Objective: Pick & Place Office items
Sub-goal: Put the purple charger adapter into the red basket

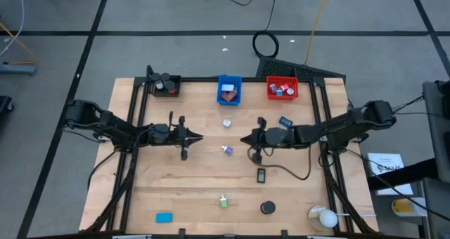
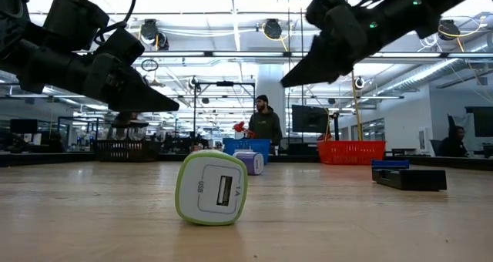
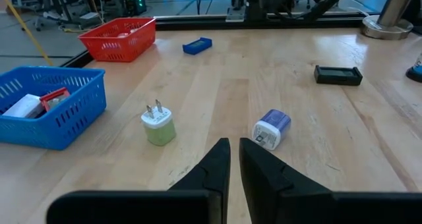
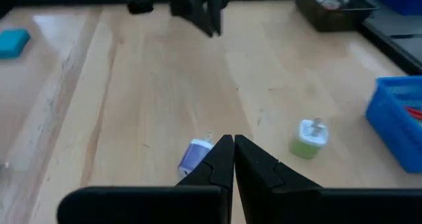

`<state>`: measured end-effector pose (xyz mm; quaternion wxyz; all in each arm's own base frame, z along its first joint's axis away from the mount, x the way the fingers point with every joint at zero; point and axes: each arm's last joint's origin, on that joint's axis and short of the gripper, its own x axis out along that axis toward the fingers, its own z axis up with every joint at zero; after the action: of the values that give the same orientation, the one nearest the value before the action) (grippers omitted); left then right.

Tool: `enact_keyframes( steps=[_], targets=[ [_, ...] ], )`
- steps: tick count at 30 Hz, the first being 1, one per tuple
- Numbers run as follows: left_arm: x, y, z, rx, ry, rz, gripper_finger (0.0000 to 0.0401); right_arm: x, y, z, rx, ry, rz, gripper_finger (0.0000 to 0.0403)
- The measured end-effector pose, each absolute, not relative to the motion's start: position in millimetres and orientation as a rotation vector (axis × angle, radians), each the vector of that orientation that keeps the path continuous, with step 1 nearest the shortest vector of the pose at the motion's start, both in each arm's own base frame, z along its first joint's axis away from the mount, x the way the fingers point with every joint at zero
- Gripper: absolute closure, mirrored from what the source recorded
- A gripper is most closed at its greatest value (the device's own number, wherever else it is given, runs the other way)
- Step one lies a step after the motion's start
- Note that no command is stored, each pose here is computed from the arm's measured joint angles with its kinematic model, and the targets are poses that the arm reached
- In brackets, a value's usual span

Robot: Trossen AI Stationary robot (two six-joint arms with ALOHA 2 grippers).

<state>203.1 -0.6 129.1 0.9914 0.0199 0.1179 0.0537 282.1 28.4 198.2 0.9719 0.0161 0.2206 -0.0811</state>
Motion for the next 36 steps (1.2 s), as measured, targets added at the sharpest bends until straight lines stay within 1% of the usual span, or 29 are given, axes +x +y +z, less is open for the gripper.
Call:
enact_keyframes(
  steps=[6, 9, 12, 15, 20, 25, 28, 32, 36],
  targets=[
    [203.1, -0.6, 129.0, 0.04, 0.237, 0.108, 0.0359, 316.5, 34.8, 189.9, -0.011, 0.575, -0.156, 0.0393],
    [203.1, -0.6, 129.0, 0.04, 0.237, 0.108, 0.0359, 329.6, 37.1, 185.6, 0.009, 0.646, -0.169, 0.0378],
    [203.1, -0.6, 129.0, 0.04, 0.237, 0.108, 0.0359, 337.2, 41.9, 178.7, -0.006, 0.736, -0.168, 0.0346],
    [203.1, -0.6, 129.0, 0.04, 0.237, 0.108, 0.0359, 342.6, 48.8, 175.5, -0.015, 0.774, -0.155, 0.0305],
    [203.1, -0.6, 129.0, 0.04, 0.237, 0.108, 0.0359, 353.5, 55.0, 174.3, 0.017, 0.77, -0.158, 0.0233],
    [203.1, -0.6, 128.9, 0.04, 0.238, 0.107, 0.0359, 356.0, 54.7, 174.3, 0.039, 0.764, -0.168, 0.0186],
    [203.1, -0.6, 128.9, 0.04, 0.238, 0.108, 0.0359, 356.3, 53.8, 174.6, 0.05, 0.76, -0.174, 0.0174],
    [203.1, -0.6, 128.9, 0.04, 0.238, 0.107, 0.0359, 357.4, 53.9, 174.0, 0.047, 0.753, -0.171, 0.017],
    [203.1, -0.6, 128.9, 0.04, 0.238, 0.107, 0.0359, 360.3, 50.2, 157.4, 0.039, 0.803, -0.184, 0.0171]
  ],
)
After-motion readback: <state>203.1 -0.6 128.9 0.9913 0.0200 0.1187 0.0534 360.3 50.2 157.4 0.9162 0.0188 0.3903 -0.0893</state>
